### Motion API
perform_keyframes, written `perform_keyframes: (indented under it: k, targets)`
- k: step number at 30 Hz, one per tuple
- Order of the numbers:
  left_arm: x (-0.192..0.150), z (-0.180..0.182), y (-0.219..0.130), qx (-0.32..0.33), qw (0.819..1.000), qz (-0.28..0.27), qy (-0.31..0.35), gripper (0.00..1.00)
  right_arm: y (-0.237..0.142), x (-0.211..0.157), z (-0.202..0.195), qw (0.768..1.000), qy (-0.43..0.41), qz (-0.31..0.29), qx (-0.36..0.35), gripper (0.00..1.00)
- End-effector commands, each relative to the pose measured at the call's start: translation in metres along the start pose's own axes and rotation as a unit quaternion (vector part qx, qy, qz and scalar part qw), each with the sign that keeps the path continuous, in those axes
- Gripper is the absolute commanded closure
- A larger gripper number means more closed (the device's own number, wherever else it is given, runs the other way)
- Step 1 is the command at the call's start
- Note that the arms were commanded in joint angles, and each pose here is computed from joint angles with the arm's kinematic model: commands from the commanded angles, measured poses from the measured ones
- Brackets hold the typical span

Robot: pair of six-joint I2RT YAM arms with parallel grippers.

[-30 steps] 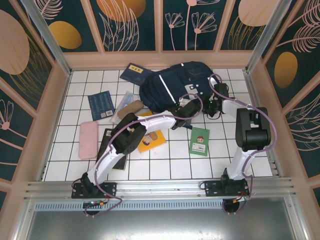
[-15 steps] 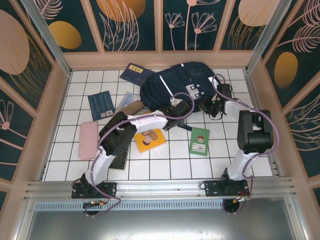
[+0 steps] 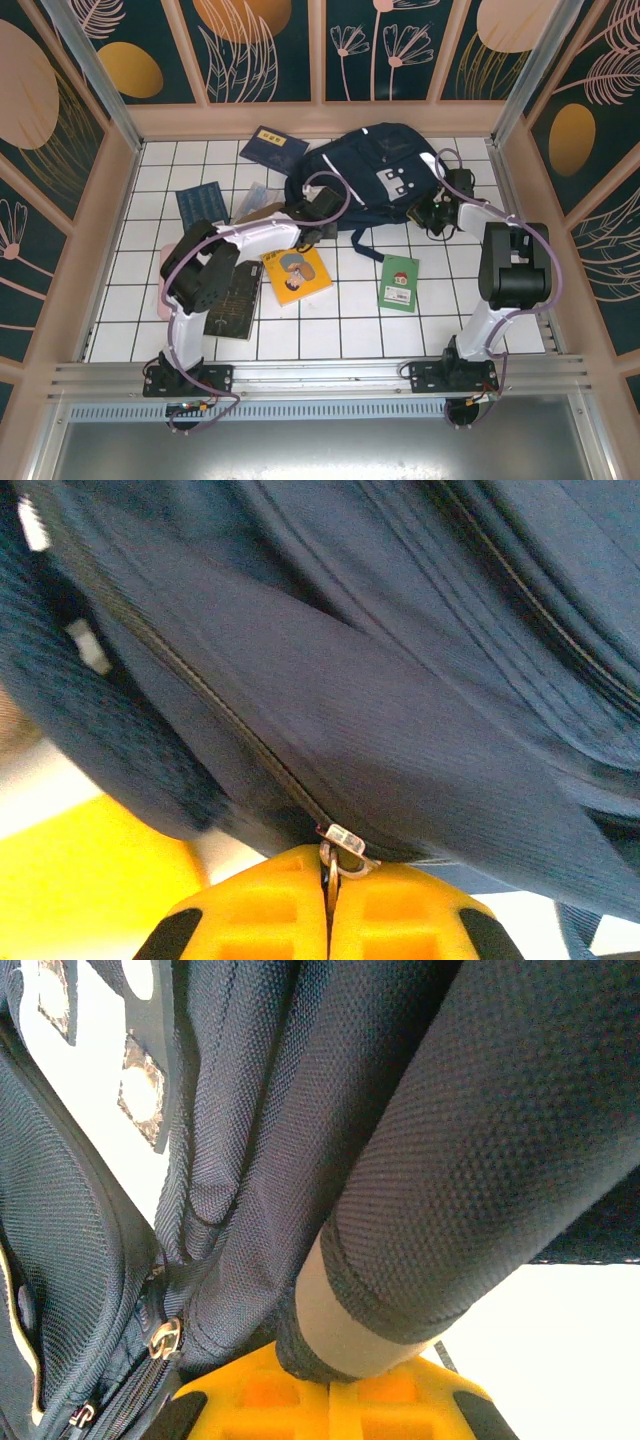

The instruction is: Pack books, pencil case, and school supplies into a backpack

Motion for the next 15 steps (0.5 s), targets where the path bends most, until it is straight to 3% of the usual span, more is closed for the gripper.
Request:
perform_keyframes:
  k: [1, 5, 8, 9, 12, 15]
  targets:
    - [0.005, 0.049, -0.009, 0.062, 0.998, -0.003, -0.034, 1.00, -0.021, 0.025, -0.006, 0.997, 0.001, -0.070, -0.015, 1.00]
    - [0.012, 0.060, -0.012, 0.048, 0.998, -0.009, -0.030, 1.00, -0.024, 0.031, -0.008, 0.997, 0.003, -0.078, -0.016, 1.00]
    - [0.025, 0.041, -0.016, -0.022, 1.000, -0.016, 0.000, 1.00, -0.026, 0.036, -0.005, 0.997, 0.004, -0.082, -0.013, 1.00]
    - [0.029, 0.034, -0.017, -0.045, 0.999, -0.021, 0.006, 1.00, -0.027, 0.037, -0.003, 0.996, 0.004, -0.083, -0.012, 0.94]
    - [0.037, 0.009, -0.023, -0.095, 0.995, -0.033, 0.029, 1.00, -0.035, 0.037, 0.004, 0.996, 0.006, -0.090, -0.004, 0.57]
    - [0.042, -0.022, -0.029, -0.141, 0.988, -0.038, 0.053, 1.00, -0.049, 0.032, 0.011, 0.994, 0.006, -0.106, -0.004, 0.43]
Point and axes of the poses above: each hand's point on the last joint's axis, 136 mm out from that joint toward the fingers, its own y axis out along the fingers, its own z axis along the line the jaws close on, x = y × z, the point moved 7 cm from there along -y, back along the fingers, and after that the axes turned 14 degrees about y, right-handed, at the moved point
